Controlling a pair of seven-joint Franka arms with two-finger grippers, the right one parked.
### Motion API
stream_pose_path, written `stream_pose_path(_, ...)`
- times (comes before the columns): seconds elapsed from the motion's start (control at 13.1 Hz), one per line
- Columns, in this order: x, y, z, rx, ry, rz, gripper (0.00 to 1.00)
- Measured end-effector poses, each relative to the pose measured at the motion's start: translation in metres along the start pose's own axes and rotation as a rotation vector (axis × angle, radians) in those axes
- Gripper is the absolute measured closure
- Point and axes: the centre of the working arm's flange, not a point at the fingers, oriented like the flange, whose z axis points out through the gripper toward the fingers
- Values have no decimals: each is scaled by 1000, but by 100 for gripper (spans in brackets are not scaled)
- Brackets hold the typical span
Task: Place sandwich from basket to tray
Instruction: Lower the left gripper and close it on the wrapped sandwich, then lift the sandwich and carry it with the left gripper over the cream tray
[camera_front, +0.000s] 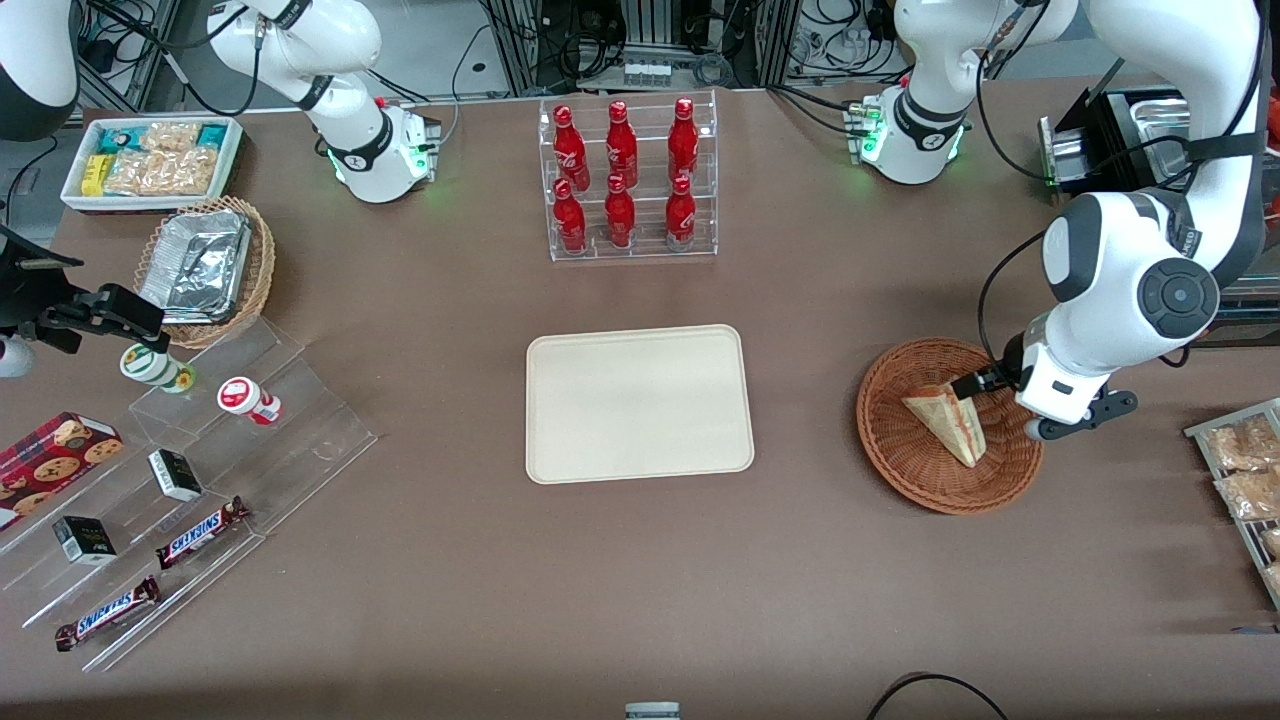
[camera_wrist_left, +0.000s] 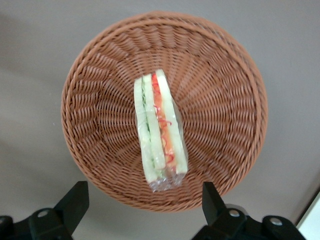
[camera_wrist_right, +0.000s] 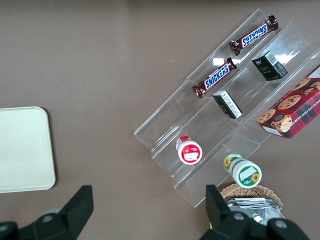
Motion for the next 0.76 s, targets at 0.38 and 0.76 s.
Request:
stream_pose_path(0.38, -6, 1, 27, -44, 58, -231, 0)
stream_pose_path(0.76, -8, 3, 49, -24, 31, -236, 0)
